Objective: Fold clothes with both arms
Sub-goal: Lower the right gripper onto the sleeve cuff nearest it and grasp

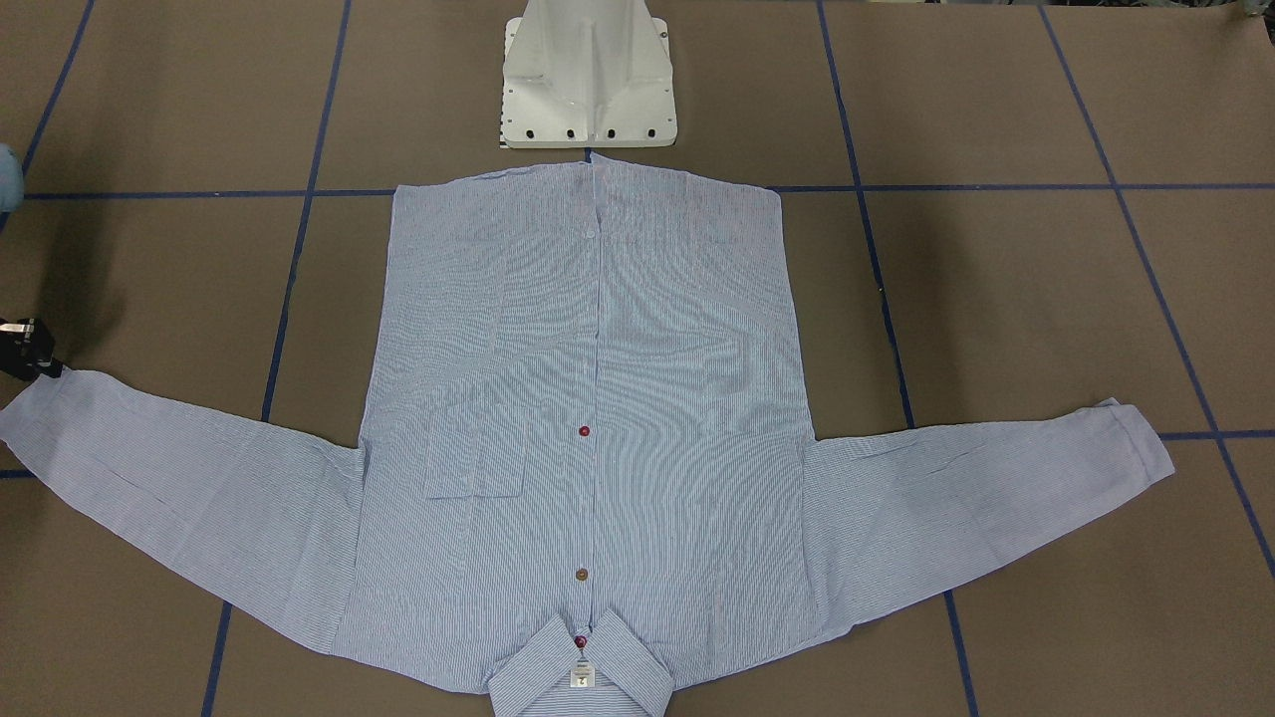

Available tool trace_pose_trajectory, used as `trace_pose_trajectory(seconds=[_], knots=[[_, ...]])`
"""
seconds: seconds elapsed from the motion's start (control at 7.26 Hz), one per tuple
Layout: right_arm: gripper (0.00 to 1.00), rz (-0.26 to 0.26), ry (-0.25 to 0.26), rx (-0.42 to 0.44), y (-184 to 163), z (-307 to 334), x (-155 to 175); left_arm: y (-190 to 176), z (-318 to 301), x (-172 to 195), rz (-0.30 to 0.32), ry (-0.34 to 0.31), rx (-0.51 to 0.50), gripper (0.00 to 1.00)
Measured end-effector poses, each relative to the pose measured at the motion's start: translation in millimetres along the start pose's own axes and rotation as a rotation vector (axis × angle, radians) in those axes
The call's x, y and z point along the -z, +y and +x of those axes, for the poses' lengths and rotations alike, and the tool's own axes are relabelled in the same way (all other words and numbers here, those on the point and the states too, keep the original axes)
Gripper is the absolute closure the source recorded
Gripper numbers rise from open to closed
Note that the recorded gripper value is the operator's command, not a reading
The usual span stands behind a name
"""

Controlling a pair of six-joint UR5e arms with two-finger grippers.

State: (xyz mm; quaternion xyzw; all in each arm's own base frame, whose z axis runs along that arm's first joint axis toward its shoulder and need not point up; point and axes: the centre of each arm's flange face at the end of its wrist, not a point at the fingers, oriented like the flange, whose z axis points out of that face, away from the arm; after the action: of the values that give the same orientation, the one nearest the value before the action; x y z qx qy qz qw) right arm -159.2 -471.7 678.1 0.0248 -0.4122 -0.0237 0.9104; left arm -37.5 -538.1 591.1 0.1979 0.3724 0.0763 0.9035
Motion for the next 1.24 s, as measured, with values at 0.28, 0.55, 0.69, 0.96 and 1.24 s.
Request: trace_pose_trajectory(seconds=[0.28,0.55,0.69,0.96,1.24], knots=[[0.83,-0.001,-0.002,0.000,-0.2,-0.4,0.1,-0.5,0.2,0.1,0.000,0.000,0.001,0.00],[0.93,-0.022,0.003,-0.017,-3.1,-4.3,0.1,-0.9,0.2,0.1,0.000,0.000,0.001,0.00],[1.00,-0.030,0.006,-0.025,-5.6,-6.4,1.1,-1.0,0.2,0.1,0.001,0.000,0.001,0.00],[1.00,-0.017,-0.002,-0.022,-7.4,-12.8,13.0,-1.7,0.5,0.4,0.001,0.000,0.000,0.00],[1.00,0.031,-0.016,-0.014,-1.3,-17.2,42.2,-2.0,0.7,0.5,0.001,0.000,0.001,0.00]])
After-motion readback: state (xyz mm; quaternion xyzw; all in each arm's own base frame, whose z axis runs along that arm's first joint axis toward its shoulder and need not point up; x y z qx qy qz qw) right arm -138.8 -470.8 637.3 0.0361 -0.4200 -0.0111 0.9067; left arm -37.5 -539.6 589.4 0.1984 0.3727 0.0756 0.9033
